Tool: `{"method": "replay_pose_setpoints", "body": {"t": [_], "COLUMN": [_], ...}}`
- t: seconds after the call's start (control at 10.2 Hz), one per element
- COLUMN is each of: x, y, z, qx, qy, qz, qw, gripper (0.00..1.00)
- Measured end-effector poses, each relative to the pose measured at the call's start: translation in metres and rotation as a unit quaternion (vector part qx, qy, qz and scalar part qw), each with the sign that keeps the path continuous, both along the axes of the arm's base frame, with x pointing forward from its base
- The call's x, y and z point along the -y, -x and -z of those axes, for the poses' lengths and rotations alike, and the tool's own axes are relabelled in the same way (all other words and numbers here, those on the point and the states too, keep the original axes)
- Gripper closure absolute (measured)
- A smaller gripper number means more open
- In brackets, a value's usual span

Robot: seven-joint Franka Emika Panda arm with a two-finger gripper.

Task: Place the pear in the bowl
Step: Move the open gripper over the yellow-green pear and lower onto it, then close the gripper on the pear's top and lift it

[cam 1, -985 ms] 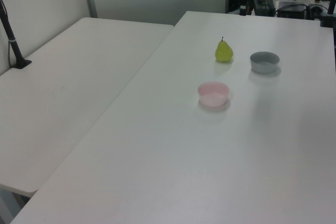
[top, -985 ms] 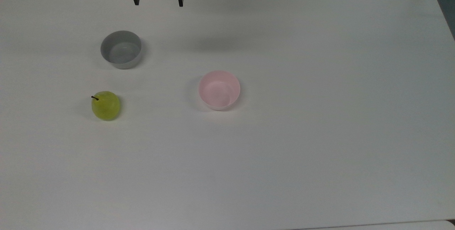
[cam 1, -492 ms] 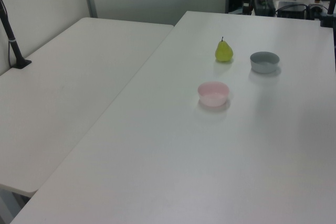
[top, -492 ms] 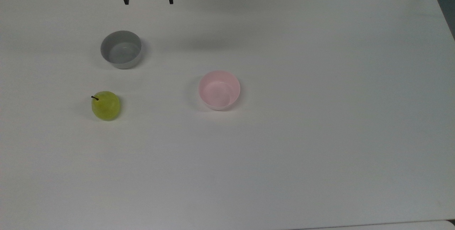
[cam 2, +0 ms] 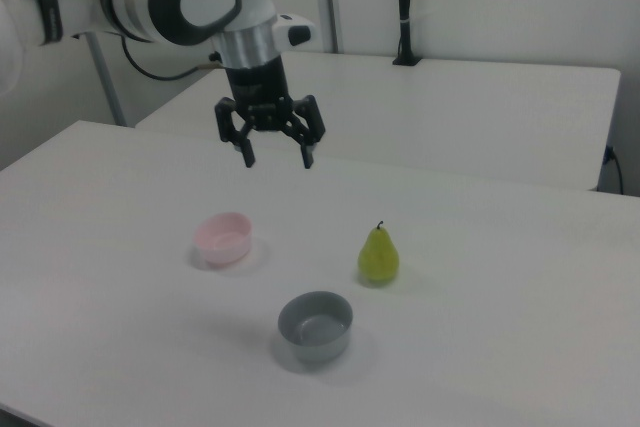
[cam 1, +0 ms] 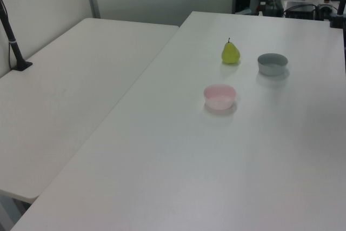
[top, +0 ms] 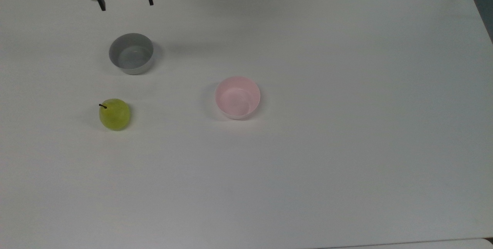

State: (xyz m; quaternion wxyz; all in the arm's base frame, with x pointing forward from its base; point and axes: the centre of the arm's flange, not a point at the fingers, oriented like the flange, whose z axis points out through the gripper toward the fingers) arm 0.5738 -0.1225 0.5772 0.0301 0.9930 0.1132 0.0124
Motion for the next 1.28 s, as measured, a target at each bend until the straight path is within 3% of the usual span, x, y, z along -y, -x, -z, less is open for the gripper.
{"method": "replay_pose_setpoints", "body": {"t": [0.59,1.28], "x": [0.038,0.059], "y": [-0.073,-0.100], "z": [0.111,0.203], "qx": [0.065,0.089], "qy": [0.037,0.050], "qz": [0.004,0.006], "qw": [0.9972,0.9948], "gripper": [0.00,0.00]}}
